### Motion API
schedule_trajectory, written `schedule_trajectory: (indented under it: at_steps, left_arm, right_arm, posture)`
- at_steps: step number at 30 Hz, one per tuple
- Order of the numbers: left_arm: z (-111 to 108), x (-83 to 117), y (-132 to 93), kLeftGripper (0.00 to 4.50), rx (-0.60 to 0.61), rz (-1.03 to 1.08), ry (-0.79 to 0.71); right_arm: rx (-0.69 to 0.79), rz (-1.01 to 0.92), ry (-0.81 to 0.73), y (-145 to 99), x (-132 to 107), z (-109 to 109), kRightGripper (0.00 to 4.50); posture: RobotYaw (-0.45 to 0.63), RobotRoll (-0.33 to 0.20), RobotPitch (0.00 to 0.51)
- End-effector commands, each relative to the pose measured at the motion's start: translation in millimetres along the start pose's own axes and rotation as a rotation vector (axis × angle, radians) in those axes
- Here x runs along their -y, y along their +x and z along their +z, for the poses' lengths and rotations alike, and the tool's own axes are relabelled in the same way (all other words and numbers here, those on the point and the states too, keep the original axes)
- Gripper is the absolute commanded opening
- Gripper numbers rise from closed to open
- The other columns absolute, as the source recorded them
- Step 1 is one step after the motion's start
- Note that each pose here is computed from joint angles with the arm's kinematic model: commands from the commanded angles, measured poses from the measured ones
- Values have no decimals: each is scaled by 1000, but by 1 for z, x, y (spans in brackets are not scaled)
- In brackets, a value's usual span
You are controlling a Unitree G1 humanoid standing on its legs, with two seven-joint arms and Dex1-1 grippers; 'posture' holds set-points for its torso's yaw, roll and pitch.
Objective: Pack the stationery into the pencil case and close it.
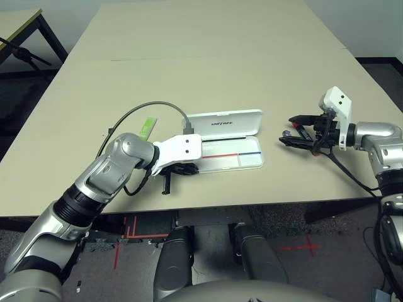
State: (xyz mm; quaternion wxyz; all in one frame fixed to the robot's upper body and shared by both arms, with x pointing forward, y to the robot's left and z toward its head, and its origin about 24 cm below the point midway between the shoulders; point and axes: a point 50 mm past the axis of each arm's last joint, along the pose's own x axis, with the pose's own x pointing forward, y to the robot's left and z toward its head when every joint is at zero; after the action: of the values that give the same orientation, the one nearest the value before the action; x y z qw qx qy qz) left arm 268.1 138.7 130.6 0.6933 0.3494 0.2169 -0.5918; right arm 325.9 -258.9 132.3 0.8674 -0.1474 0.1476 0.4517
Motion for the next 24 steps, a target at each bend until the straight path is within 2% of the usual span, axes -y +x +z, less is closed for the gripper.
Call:
schedule_trajectory:
  at_steps: [1, 8, 10, 17, 24]
  left_arm:
    - [0, 3, -2, 1149, 3, 4, 6]
    - [5, 3, -8, 3886, 22, 11, 15]
    - [5, 4, -12, 4446, 28, 13, 22]
    - [11, 6, -33, 4446, 93, 23, 55]
    - [19, 0, -67, 4446, 193, 110, 53]
  right_arm:
    - [-19, 17, 4, 1, -2, -5, 4500]
    - [-24, 20, 1, 2, -2, -5, 4500]
    - [-24, 20, 1, 2, -2, -5, 4500]
    - [-13, 19, 10, -3, -1, -2, 4500]
    - [84, -19, 45, -18, 1, 13, 4500]
  posture:
    - [-27, 0, 160]
    - [-23, 0, 162]
    - [-23, 0, 161]
    - [-19, 0, 162]
    - [-22, 0, 167]
